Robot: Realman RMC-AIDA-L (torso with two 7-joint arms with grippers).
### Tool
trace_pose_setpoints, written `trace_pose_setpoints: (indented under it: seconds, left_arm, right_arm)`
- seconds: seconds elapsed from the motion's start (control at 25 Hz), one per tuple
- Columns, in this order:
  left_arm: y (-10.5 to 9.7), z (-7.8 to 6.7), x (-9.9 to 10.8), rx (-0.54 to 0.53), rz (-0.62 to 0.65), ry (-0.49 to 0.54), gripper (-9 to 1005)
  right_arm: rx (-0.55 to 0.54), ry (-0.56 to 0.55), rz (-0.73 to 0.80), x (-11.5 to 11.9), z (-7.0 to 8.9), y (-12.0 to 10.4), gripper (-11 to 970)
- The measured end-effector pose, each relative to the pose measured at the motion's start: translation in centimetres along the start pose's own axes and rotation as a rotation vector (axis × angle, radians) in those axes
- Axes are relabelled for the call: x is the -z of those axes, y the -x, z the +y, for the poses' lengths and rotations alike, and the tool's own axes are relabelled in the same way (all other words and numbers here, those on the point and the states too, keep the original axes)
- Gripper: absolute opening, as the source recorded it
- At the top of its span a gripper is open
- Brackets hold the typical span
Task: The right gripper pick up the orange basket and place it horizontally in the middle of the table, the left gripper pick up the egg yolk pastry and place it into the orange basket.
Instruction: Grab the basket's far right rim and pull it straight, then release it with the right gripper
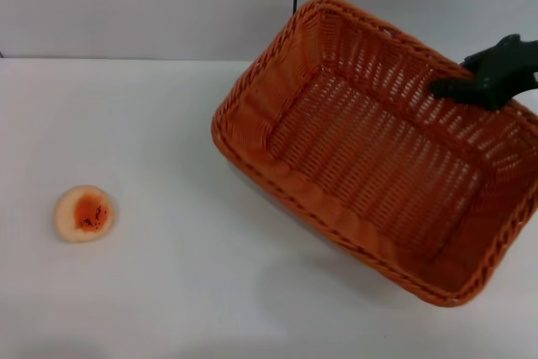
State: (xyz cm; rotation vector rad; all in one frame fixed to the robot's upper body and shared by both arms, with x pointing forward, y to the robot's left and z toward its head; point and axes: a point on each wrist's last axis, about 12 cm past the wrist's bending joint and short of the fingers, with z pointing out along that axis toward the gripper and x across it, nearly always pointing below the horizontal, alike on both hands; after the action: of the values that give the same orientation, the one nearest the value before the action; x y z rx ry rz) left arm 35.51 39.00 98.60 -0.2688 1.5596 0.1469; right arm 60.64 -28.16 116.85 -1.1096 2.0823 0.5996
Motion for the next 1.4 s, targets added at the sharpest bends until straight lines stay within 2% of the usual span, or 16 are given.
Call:
trace_pose_setpoints:
  seconds: [0.24,0.48,0.6,0.88,1.24,1.4]
  left_arm:
    - [0.1,0.1,0.7,-0.002,-0.008,-0.003,811]
    - [0.1,0.2,1.8,-0.007,-0.016,-0.021,811]
    - [0.1,-0.1,2.7,-0.015,-0.014,-0.065,811]
    - [0.5,-0.6,4.5,-0.016,-0.038,-0.143,811]
    - [0.3,-0.9,6.1,0.016,-0.024,-0.168,811]
    - [0.3,-0.8,6.5,0.021,-0.018,-0.162,811]
  right_arm:
    - [0.175,0.070,0.013,1.7,-0.5,0.4,162]
    - [0.344,0.110,-0.008,1.9,-0.4,0.2,162]
    - [0.417,0.118,-0.057,1.7,-0.2,0.2,162]
    - [0.502,0.170,-0.124,-0.4,0.1,1.2,163]
    - [0.601,0.199,-0.046,-4.2,1.1,2.5,163]
    - [0.605,0.199,-0.033,-4.6,1.2,2.4,163]
